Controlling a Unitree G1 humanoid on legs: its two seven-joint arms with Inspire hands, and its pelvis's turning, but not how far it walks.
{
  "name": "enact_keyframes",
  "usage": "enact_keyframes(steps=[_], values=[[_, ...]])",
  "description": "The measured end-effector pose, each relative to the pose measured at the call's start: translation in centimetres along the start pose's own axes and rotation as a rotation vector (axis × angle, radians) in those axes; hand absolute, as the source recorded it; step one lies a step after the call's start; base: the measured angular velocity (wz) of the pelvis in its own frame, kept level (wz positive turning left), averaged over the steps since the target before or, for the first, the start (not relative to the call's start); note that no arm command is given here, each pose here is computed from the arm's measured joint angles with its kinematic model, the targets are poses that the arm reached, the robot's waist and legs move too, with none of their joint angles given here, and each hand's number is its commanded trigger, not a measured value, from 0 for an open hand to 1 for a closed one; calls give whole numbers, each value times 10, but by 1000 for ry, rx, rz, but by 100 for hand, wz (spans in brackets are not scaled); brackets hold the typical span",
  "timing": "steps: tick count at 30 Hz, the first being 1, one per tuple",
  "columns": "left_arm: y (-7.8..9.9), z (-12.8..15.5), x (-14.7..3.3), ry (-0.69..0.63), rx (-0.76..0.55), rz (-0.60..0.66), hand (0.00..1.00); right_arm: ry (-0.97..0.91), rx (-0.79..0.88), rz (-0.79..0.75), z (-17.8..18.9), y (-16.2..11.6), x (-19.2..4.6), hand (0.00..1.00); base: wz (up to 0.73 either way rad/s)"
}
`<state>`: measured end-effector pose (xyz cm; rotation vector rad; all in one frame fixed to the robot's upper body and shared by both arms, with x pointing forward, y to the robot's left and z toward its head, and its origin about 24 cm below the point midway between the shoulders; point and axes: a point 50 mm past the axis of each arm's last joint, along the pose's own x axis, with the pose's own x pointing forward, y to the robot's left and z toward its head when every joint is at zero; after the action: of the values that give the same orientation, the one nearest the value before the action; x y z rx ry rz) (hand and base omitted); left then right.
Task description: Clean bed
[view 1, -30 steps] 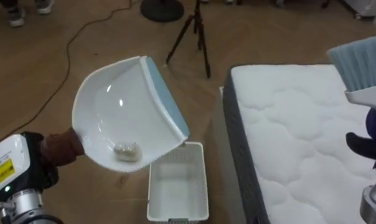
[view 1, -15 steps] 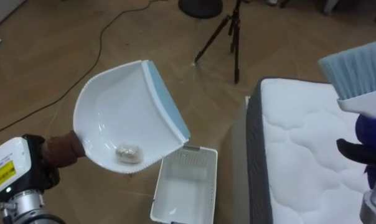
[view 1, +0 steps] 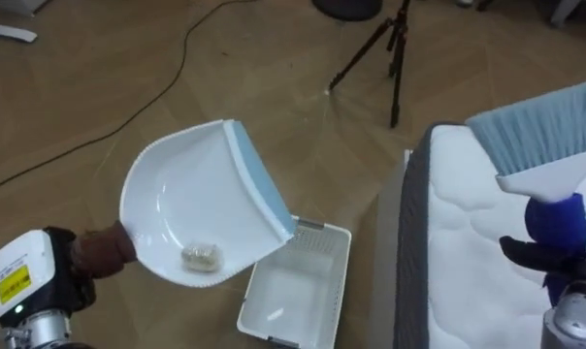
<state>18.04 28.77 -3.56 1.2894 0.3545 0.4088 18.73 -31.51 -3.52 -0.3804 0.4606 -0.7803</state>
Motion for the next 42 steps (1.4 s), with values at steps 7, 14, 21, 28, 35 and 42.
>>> enact_keyframes(steps=[7,14,21,28,35,42], values=[[16,3,37,-61,102,40,100,37,-23,-3,-5,8,8,0,-8],[16,-6,44,-66,183,40,100,23,-117,-22,-7,12,13,0,-14],[10,-5,49,-92,249,-5,100,18,-172,-19,-9,16,15,0,-2],[36,-1,73,-141,330,56,100,-31,-222,-41,-3,4,22,0,-2],[45,2,86,-144,366,28,100,-131,-239,-29,8,5,24,0,-14],[43,-4,87,-162,443,-58,100,-232,-312,22,18,14,21,0,-7]])
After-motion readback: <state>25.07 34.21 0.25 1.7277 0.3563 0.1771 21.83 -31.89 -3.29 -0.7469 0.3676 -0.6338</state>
